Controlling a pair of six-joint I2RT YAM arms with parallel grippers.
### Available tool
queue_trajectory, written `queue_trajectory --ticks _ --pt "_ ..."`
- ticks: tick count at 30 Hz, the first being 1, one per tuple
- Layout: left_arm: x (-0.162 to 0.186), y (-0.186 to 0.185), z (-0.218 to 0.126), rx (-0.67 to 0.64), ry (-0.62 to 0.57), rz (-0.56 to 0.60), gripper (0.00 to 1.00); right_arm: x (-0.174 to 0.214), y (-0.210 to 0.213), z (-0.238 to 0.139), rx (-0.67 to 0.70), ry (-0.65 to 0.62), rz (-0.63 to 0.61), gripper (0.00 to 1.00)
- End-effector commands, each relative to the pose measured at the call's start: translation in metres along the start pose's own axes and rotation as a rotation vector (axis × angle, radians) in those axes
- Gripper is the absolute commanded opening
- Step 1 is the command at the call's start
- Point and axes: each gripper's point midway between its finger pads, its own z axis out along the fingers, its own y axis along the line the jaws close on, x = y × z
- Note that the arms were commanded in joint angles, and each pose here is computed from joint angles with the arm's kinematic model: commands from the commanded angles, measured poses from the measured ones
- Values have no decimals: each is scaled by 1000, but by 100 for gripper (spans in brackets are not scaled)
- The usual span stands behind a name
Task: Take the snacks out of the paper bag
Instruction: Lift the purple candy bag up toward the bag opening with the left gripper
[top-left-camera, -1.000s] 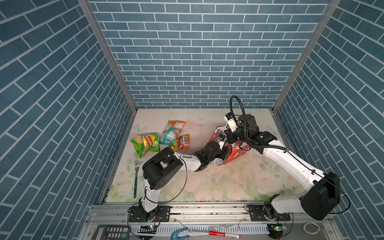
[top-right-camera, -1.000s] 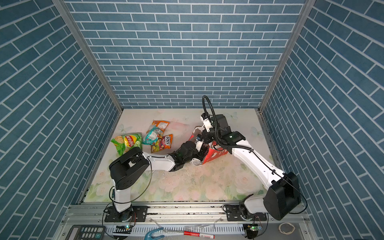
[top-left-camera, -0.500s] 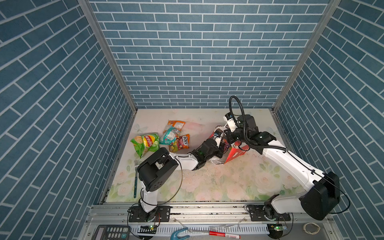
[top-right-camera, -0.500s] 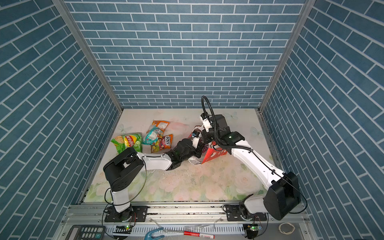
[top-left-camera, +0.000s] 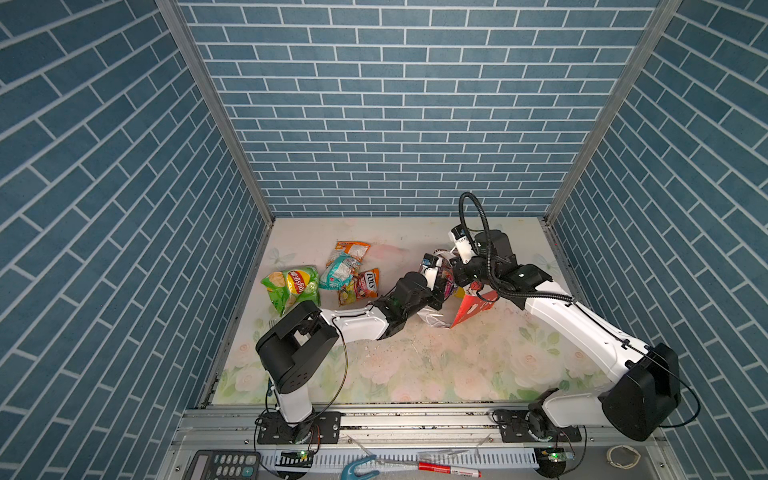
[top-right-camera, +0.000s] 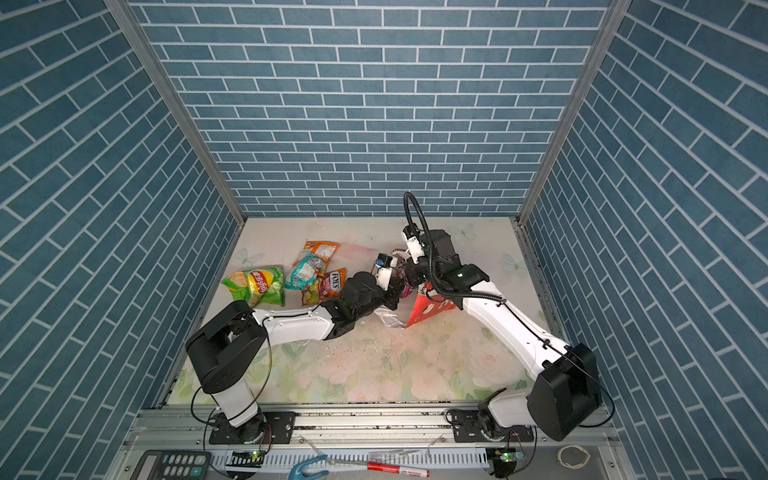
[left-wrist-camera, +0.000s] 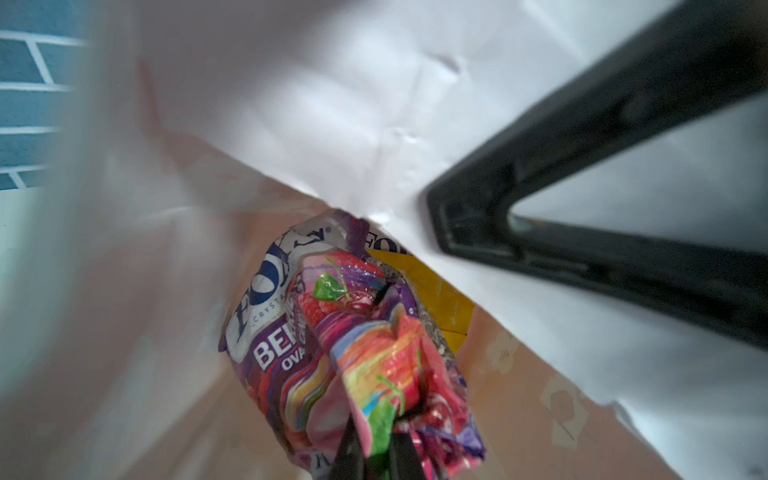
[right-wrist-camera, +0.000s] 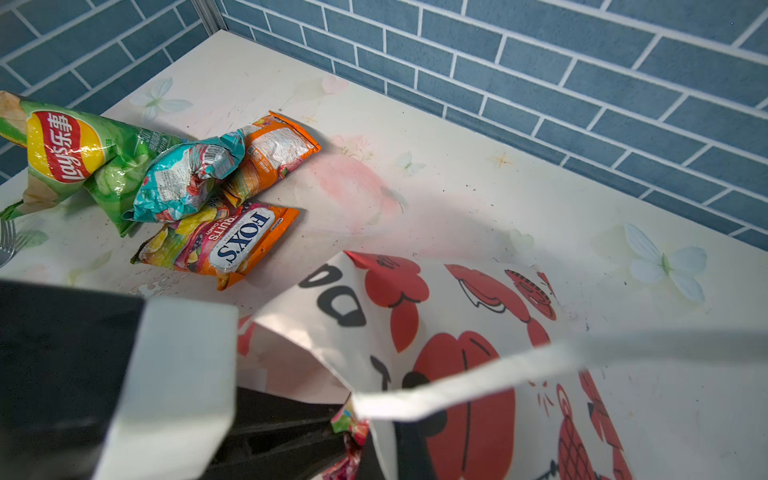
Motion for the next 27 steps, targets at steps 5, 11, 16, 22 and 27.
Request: queue_trajectory --ticks 5,11,16,22,27 --pt "-23 -1 -10 25 -69 -15 0 14 -9 -6 55 45 22 0" --pt "-24 -7 -12 65 -68 -46 0 17 -18 -11 104 35 58 0" --pt "-26 -10 -16 78 -67 -59 0 17 -19 -15 111 9 100 0" --pt "-21 -11 -18 90 -53 -71 0 21 -21 -13 125 5 143 0" --pt "-27 -17 -24 117 -60 -78 0 23 -27 -12 163 2 186 0"
